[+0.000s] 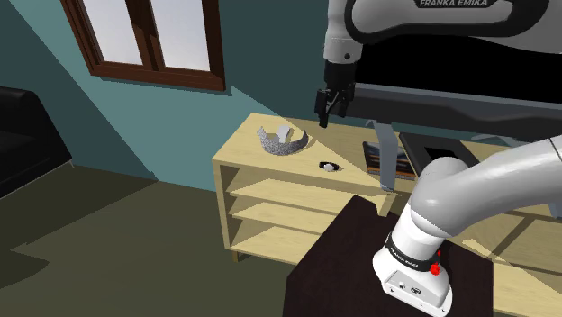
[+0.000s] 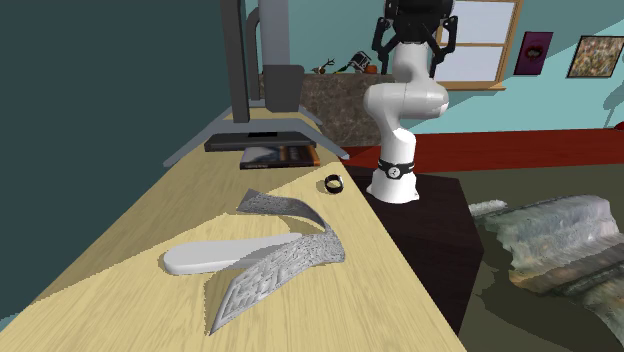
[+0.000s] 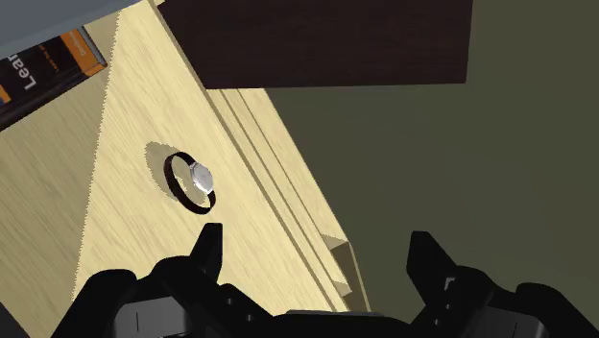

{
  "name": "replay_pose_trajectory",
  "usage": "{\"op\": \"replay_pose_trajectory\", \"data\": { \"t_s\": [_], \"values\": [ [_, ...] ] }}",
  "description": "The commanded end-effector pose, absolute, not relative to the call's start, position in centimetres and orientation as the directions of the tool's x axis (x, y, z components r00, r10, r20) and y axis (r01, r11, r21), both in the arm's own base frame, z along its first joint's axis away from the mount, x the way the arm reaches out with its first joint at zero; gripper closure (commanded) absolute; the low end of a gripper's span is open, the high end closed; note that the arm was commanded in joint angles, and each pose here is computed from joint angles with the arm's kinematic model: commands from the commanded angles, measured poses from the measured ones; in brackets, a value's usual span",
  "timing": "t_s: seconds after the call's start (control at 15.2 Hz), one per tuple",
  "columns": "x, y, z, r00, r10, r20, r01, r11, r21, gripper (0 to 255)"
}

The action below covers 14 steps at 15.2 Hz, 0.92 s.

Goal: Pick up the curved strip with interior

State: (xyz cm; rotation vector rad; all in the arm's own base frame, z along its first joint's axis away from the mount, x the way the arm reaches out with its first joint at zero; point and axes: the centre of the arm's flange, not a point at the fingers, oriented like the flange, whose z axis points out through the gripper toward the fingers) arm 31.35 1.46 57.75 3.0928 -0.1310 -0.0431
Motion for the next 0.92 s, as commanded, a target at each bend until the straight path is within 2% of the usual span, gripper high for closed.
{"op": "replay_pose_trajectory", "data": {
  "t_s": [0.0, 0.86],
  "values": [
    [31.4, 1.5, 57.7, 0.996, -0.085, -0.026, -0.084, -0.995, 0.047, 0],
    [43.2, 1.3, 47.9, 0.960, -0.240, 0.143, -0.253, -0.964, 0.082, 0]
  ]
}}
